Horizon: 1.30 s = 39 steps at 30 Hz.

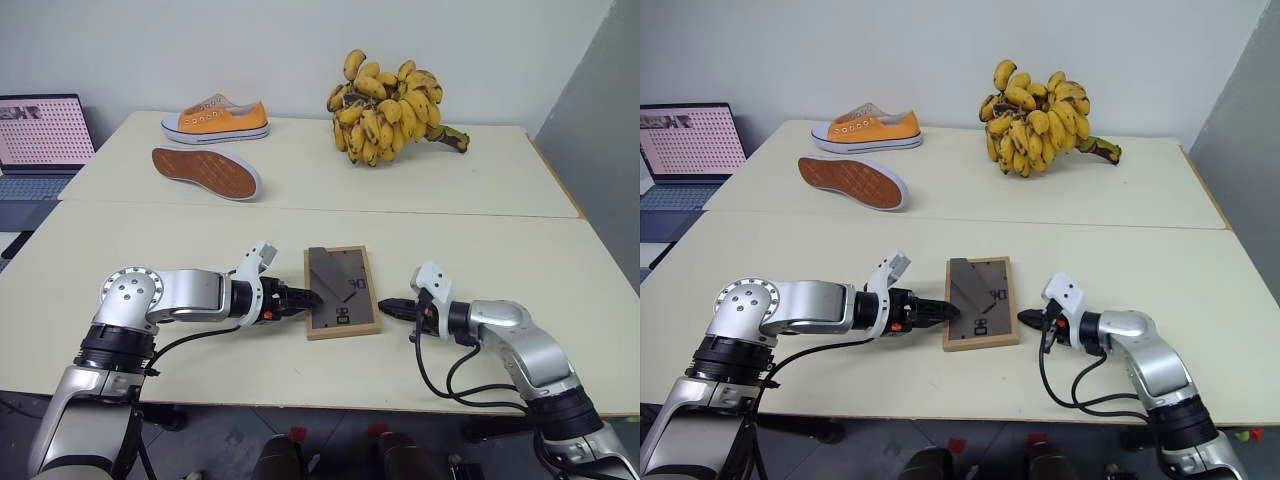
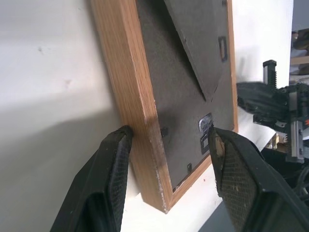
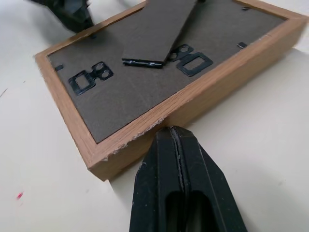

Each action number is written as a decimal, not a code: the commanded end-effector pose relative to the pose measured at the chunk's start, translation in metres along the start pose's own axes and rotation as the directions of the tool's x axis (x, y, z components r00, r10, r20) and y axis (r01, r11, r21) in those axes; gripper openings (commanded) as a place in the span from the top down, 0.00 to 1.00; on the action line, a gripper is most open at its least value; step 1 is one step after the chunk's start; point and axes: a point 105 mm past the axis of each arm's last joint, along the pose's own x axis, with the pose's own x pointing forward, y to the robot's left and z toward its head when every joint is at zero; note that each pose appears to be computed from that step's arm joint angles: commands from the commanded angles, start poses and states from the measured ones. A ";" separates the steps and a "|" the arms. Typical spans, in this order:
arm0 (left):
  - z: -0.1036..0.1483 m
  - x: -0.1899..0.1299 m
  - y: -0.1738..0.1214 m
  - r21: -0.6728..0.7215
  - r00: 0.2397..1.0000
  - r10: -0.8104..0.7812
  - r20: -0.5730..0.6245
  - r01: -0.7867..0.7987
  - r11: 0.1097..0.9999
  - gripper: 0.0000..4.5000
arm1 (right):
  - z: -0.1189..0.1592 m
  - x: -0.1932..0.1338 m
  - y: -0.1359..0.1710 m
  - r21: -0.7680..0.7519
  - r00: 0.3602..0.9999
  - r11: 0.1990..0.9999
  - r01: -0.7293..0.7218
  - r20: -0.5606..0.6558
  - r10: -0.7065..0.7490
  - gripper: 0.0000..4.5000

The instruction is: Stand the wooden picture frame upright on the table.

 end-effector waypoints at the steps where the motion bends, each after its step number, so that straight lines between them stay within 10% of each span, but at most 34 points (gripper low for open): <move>1: 0.002 0.002 -0.021 0.035 0.996 -0.088 -0.003 0.088 0.995 0.41 | 0.022 0.015 0.017 -0.038 0.994 0.996 -0.078 0.077 0.080 1.00; 39: 0.011 0.013 0.006 0.018 0.999 0.029 -0.041 -0.028 0.999 0.41 | 0.034 0.006 0.005 -0.073 0.996 0.996 -0.052 0.073 0.057 1.00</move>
